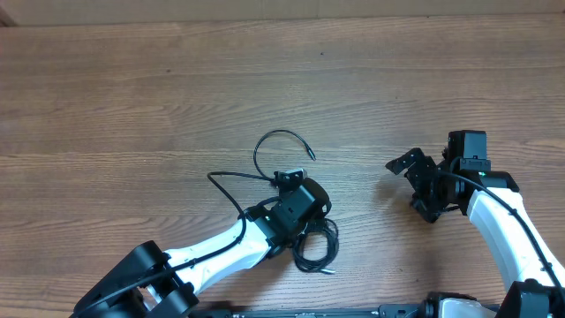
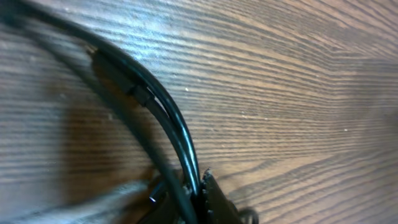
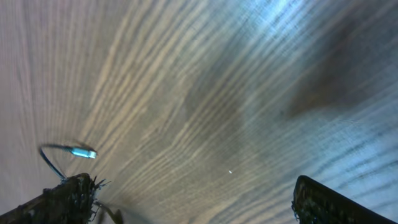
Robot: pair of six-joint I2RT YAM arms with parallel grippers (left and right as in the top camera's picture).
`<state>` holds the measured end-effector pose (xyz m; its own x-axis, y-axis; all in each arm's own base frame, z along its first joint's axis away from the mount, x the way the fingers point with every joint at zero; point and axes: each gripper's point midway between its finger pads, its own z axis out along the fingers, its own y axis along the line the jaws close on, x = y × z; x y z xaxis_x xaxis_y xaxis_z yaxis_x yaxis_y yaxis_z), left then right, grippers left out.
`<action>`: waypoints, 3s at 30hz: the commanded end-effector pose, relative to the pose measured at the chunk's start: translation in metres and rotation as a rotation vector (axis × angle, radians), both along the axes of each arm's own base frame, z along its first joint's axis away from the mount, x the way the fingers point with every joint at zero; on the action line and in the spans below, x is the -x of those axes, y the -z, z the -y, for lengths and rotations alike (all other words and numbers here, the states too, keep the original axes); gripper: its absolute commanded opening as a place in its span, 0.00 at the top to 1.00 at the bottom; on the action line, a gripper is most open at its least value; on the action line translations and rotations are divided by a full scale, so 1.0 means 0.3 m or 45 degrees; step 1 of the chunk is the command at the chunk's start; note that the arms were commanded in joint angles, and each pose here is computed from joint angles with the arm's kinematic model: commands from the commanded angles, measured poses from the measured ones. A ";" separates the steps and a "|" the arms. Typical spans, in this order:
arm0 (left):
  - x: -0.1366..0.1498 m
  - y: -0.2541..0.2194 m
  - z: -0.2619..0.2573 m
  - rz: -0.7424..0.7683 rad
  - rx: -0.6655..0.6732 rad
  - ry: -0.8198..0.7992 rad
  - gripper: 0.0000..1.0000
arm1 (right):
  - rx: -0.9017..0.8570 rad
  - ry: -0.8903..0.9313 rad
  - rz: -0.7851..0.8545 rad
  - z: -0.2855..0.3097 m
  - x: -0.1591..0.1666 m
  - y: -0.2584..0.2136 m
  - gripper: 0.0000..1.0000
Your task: Untangle cables
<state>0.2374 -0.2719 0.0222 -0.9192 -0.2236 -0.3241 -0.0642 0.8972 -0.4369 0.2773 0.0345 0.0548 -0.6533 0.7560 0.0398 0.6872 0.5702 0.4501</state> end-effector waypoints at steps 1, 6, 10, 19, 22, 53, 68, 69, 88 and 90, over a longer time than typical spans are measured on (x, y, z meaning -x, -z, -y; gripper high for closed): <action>-0.051 -0.037 -0.015 0.056 -0.017 0.024 0.96 | -0.030 -0.032 0.015 -0.015 0.007 -0.021 0.00; -0.118 -0.138 -0.049 0.156 -0.063 0.103 0.96 | -0.143 -0.187 0.059 -0.081 0.030 -0.056 0.06; -0.178 -0.261 -0.074 0.215 -0.045 0.084 0.96 | -0.206 -0.289 0.090 -0.122 0.075 -0.103 0.08; -0.262 -0.474 -0.027 0.231 0.210 0.110 0.96 | -0.505 -0.626 0.365 -0.275 0.147 -0.279 0.00; -0.276 -0.548 -0.006 0.218 0.325 0.154 0.96 | -0.551 -0.686 0.417 -0.312 0.147 -0.294 0.00; -0.264 -0.733 0.001 0.106 0.683 0.321 0.96 | -0.449 -1.022 0.820 -0.585 0.070 -0.367 0.23; -0.294 -0.665 -0.062 0.080 0.549 0.180 0.96 | -0.367 -1.032 0.864 -0.588 0.050 -0.360 0.11; -0.290 -0.669 -0.057 0.069 0.566 0.184 0.96 | -0.368 -1.035 0.867 -0.591 0.051 -0.362 0.12; -0.218 -0.742 -0.007 -0.059 0.797 0.320 0.96 | -0.230 -1.055 0.950 -0.586 0.013 -0.357 0.58; -0.218 -0.742 -0.007 -0.058 0.797 0.319 0.96 | -0.258 -1.071 0.951 -0.594 0.023 -0.362 0.72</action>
<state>0.3051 -0.2669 0.2197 -0.9788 -0.1496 -0.1397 0.0437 0.5139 -0.8567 0.2746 0.2088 0.1595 -0.8643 0.1091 -0.4910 -0.3290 0.6158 0.7159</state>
